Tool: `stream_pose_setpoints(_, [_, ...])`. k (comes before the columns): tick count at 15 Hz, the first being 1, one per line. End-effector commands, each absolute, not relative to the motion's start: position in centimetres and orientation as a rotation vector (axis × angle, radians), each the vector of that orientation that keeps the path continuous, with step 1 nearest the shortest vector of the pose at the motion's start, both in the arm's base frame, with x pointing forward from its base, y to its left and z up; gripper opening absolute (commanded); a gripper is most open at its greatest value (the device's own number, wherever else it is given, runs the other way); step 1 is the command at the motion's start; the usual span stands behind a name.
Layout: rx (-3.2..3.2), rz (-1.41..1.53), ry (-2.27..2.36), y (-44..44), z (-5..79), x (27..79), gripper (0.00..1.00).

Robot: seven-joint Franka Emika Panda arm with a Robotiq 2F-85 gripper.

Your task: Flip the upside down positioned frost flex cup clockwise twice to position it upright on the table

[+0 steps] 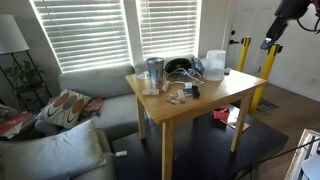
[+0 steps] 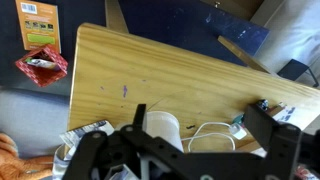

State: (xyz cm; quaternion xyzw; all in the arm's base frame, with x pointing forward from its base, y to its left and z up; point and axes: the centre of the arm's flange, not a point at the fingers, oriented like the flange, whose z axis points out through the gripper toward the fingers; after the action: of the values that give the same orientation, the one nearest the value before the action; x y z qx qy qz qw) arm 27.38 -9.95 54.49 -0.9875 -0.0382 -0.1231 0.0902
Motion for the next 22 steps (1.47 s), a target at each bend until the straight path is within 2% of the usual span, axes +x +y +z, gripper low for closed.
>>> stream_pose_setpoints(1, [-2.936,-0.366,-0.113,-10.0,54.5,27.4,1.00])
stream_pose_setpoints(9, [-2.925,-0.345,-0.116,-9.8,54.7,27.8,1.00])
stream_pose_setpoints(17, [-3.056,-0.296,-0.041,-4.5,59.0,39.0,1.00])
stream_pose_setpoints(22, [-3.132,-0.251,0.109,-5.6,61.2,46.6,1.00])
